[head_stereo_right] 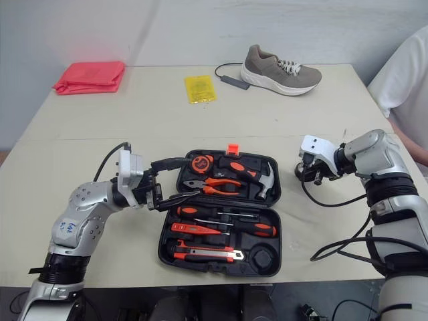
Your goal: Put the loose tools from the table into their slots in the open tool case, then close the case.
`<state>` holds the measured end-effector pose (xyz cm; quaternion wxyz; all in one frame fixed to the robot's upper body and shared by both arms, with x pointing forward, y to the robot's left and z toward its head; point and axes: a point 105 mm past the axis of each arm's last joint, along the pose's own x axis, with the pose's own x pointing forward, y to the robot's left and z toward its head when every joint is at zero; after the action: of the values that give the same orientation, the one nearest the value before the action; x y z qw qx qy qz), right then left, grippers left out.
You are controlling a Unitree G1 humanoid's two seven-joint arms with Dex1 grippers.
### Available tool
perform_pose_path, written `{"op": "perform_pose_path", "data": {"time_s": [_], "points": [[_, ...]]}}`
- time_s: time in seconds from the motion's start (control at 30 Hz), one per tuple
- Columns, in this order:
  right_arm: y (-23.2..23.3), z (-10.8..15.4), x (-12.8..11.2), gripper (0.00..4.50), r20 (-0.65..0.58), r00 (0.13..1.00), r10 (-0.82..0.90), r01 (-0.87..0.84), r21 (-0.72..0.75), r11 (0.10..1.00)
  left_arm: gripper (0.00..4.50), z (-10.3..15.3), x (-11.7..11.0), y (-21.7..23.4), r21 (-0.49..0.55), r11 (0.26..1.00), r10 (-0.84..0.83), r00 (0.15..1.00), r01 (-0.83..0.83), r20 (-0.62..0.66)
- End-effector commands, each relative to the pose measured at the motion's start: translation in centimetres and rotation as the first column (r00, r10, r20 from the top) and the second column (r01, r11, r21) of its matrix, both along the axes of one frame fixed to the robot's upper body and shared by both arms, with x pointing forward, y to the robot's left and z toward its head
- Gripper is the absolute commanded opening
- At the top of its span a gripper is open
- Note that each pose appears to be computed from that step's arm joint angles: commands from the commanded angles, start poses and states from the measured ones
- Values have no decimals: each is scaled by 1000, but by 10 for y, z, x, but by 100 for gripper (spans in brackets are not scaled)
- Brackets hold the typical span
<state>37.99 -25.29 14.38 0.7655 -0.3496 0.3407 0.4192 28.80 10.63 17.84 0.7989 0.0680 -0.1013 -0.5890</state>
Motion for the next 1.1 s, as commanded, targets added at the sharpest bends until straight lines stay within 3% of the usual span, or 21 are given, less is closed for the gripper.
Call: {"op": "perform_pose_path", "data": {"time_s": [0.03,0.13,0.27,0.57,0.8,1.1], "points": [[-1,28,-10,4,82,992,95,-95,-3,995,450,11,-10,-1,10,999,-42,997,41,63],[19,54,-45,4,113,955,273,-279,39,960,450,16,-21,2,39,992,-121,990,119,72],[58,64,-97,4,107,892,439,-451,135,882,450,15,-36,4,114,969,-227,972,219,62],[131,37,-191,4,11,779,627,-605,276,747,450,-3,-55,0,171,927,-341,940,334,13],[133,5,-202,4,-81,778,623,-596,217,773,450,-7,-65,-5,161,921,-354,934,356,-37],[120,-24,-198,4,-150,820,553,-539,121,833,450,-7,-67,-5,170,925,-337,940,341,-52]]}}
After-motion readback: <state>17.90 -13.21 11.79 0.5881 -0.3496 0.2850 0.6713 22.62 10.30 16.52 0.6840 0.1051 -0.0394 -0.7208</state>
